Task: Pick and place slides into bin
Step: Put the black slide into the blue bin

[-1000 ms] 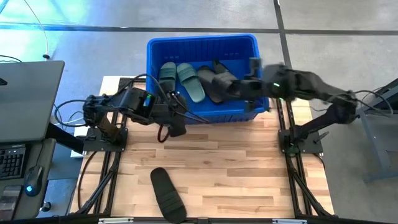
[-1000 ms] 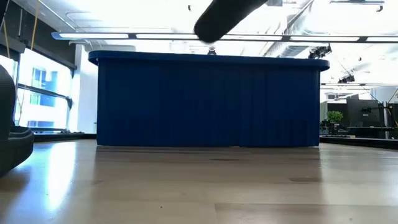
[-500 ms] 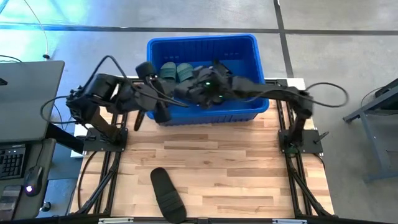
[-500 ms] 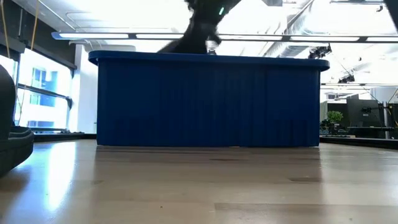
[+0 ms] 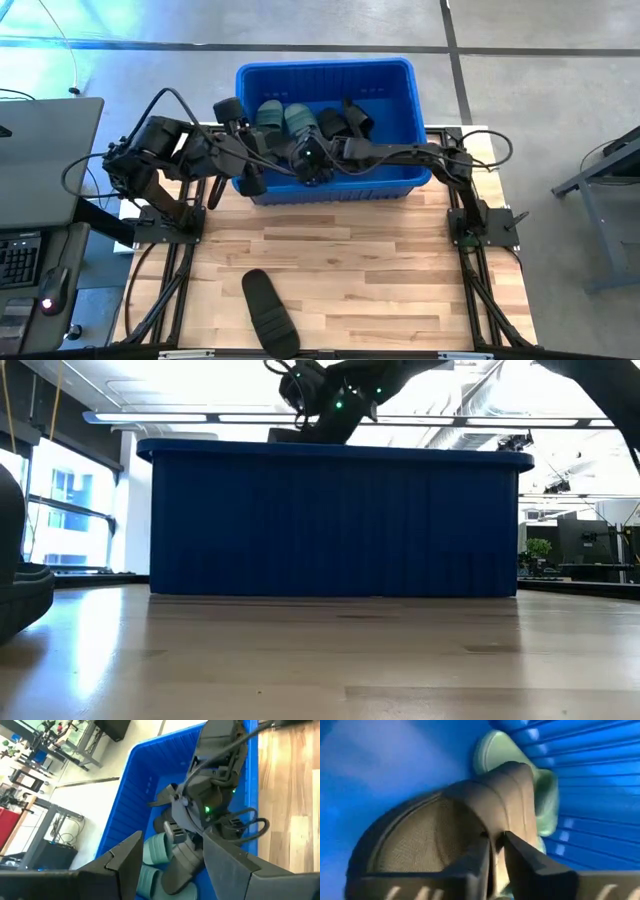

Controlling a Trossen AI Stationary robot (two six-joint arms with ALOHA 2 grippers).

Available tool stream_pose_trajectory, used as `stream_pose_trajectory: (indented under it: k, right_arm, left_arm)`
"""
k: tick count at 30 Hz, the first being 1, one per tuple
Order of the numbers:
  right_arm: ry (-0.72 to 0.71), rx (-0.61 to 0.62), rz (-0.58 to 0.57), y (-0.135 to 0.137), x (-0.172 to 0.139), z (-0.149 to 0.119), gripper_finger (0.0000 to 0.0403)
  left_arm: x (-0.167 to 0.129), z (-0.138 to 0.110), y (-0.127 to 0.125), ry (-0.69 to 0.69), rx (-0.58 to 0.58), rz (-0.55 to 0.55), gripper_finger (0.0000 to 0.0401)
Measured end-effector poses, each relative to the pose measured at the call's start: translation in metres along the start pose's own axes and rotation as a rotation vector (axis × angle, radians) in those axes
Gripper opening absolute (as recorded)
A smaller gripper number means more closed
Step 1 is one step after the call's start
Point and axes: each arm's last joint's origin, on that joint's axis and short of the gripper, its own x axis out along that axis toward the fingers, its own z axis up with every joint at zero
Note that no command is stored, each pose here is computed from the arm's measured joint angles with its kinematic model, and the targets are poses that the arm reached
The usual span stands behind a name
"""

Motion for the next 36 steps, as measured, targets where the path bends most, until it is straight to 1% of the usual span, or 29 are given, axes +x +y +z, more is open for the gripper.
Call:
stream_pose_trajectory:
  k: [4,10,12,15,18,23,27,29,32,34,36]
  right_arm:
    - [-0.035,-0.002,0.009,-0.001,-0.003,0.001,0.01]
    - [-0.036,0.023,0.007,-0.002,-0.003,0.001,0.0189]
    - [-0.035,0.027,0.003,-0.002,-0.003,0.001,0.0213]
    - [-0.003,0.027,-0.028,-0.005,-0.005,0.0,0.0236]
    - [0.022,0.044,-0.069,-0.01,-0.012,0.0,0.0242]
    - [0.018,0.103,-0.163,-0.023,-0.026,-0.001,0.0243]
    - [0.017,0.101,-0.257,-0.036,-0.043,0.0,0.0243]
    - [0.021,0.12,-0.308,-0.043,-0.056,0.0,0.0243]
    - [0.041,0.161,-0.397,-0.054,-0.086,0.001,0.0243]
    - [0.055,0.185,-0.459,-0.059,-0.111,0.003,0.0243]
    - [0.06,0.217,-0.511,-0.062,-0.137,0.005,0.0243]
  left_arm:
    - [0.0,0.0,0.0,0.0,0.002,0.003,0.0191]
    - [0.0,0.0,0.0,0.001,0.002,0.011,0.0191]
    - [0.0,0.0,0.0,0.001,0.002,0.011,0.0191]
    - [0.0,0.0,0.0,0.001,-0.001,0.011,0.0191]
    - [0.0,0.0,0.0,0.002,-0.001,0.011,0.0191]
    - [0.0,0.0,0.0,0.002,-0.001,0.011,0.0191]
    - [0.0,0.0,0.0,0.002,-0.001,0.011,0.0191]
    - [0.0,0.0,0.0,0.002,-0.001,0.011,0.0191]
    - [0.0,0.0,0.0,0.001,-0.002,0.0,0.0191]
    - [0.0,0.0,-0.002,-0.001,-0.003,-0.048,0.0191]
    - [0.001,0.001,-0.005,-0.004,-0.002,-0.135,0.0191]
